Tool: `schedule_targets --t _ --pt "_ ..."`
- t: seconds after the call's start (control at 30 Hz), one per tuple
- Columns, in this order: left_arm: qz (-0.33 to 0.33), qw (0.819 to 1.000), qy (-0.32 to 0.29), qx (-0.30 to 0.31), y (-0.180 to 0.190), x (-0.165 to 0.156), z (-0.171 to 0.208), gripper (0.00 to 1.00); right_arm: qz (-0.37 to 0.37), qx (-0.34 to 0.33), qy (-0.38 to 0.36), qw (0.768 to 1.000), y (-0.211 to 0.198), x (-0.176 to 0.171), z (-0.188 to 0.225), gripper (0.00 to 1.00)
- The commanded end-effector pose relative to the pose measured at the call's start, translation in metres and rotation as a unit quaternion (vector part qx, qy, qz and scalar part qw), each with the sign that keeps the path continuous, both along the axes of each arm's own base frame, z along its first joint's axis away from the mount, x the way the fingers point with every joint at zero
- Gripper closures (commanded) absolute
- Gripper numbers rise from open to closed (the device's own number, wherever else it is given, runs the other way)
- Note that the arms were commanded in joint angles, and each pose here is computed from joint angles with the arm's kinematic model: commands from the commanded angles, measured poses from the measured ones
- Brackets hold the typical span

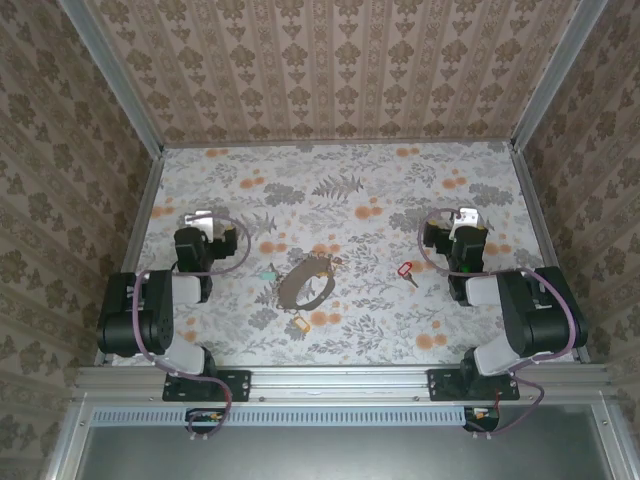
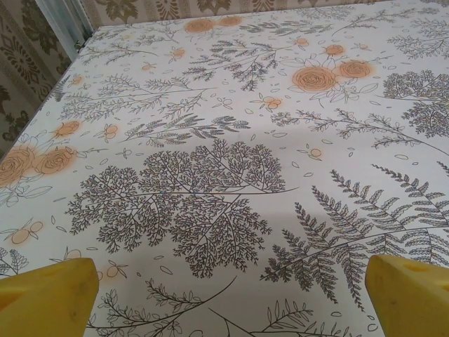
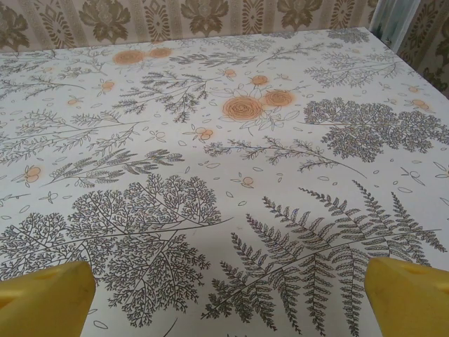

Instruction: Put the keys on the keyring

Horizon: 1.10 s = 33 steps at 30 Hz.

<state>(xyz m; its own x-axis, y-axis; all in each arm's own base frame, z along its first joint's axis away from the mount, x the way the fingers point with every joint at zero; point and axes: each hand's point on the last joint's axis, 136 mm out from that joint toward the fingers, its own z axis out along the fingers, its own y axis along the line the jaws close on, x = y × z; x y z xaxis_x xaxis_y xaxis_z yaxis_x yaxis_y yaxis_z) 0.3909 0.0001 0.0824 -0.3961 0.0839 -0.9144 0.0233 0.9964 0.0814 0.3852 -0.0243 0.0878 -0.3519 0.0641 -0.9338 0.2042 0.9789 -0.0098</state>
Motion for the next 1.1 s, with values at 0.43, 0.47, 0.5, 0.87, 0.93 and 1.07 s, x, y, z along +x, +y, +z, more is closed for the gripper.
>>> schedule_targets --t 0.43,0.47,0.5,0.87,0.93,1.07 --pt "-0.016 1.0 -0.018 0.001 -0.006 0.008 0.01 0.0 -0.005 -0.005 -0.02 1.0 -0.002 0.009 0.012 0.0" --pt "-0.016 1.0 -0.018 -0.001 -0.005 0.008 0.01 0.0 -0.006 -0.005 -0.019 1.0 -0.002 0.009 0.012 0.0" --pt "-0.018 1.0 -0.018 -0.003 -0.005 0.008 0.01 0.0 -0.006 -0.005 -0.019 1.0 -0.002 0.009 0.011 0.0" --pt "-0.022 1.0 -0.019 -0.007 -0.006 0.008 0.011 0.0 -0.007 -0.005 -0.02 1.0 -0.002 0.009 0.012 0.0" --pt "-0.022 0.999 -0.027 -0.002 -0.005 0.011 0.021 0.0 -0.023 -0.009 -0.027 0.999 -0.006 0.007 0.016 0.0" --pt "-0.005 0.999 0.032 0.0 -0.014 0.007 0.071 0.0 -0.03 -0.063 -0.044 0.997 0.005 0.0 0.042 0.0"
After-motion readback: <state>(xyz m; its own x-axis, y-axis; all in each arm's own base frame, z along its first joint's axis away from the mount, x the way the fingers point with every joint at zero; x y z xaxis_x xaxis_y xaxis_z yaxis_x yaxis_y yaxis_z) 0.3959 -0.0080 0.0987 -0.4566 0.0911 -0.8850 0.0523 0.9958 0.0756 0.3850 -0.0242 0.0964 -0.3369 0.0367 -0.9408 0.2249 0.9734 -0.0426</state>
